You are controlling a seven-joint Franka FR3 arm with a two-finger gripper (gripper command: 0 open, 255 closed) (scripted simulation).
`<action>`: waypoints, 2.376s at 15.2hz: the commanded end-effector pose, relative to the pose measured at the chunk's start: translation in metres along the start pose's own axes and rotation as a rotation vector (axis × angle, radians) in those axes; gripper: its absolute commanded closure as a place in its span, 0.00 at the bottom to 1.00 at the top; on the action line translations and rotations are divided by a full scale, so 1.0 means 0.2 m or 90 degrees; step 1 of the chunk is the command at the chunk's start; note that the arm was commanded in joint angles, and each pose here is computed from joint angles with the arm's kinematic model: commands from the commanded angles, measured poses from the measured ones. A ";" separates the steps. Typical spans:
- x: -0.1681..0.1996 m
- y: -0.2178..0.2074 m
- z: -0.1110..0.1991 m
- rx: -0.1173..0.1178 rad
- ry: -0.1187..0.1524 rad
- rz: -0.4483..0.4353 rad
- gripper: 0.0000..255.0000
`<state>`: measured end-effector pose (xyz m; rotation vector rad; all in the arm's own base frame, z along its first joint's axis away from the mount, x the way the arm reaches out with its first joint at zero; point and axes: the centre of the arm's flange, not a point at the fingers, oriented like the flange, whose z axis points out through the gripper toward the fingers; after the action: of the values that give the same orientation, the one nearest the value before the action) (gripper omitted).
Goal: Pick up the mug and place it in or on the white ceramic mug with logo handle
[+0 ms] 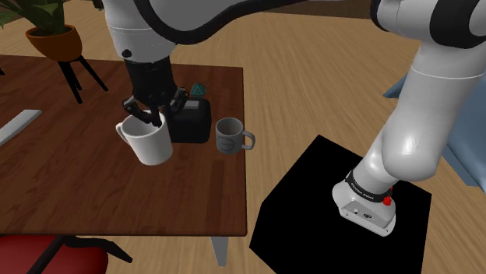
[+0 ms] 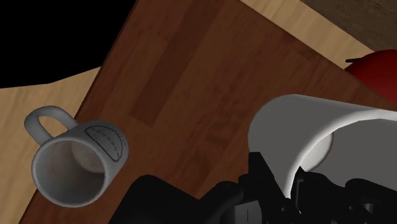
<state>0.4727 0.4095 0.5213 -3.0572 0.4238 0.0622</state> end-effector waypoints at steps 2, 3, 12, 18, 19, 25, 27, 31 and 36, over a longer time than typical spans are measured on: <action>0.03 0.18 -0.03 0.000 0.000 0.000 1.00; 0.04 0.24 -0.04 0.000 0.000 0.000 1.00; 0.15 0.82 -0.13 0.000 0.000 0.000 1.00; 0.23 1.20 -0.18 0.000 0.000 0.000 1.00; 0.24 1.27 -0.19 0.000 0.000 0.000 1.00; 0.25 1.27 -0.04 0.000 0.000 0.000 1.00; 0.25 1.28 0.02 0.000 0.000 0.000 1.00; 0.25 1.28 0.12 0.000 0.000 0.000 1.00; 0.26 1.29 0.25 0.000 0.000 0.000 1.00</action>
<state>0.4498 0.1509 0.4611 -3.0572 0.4232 0.0633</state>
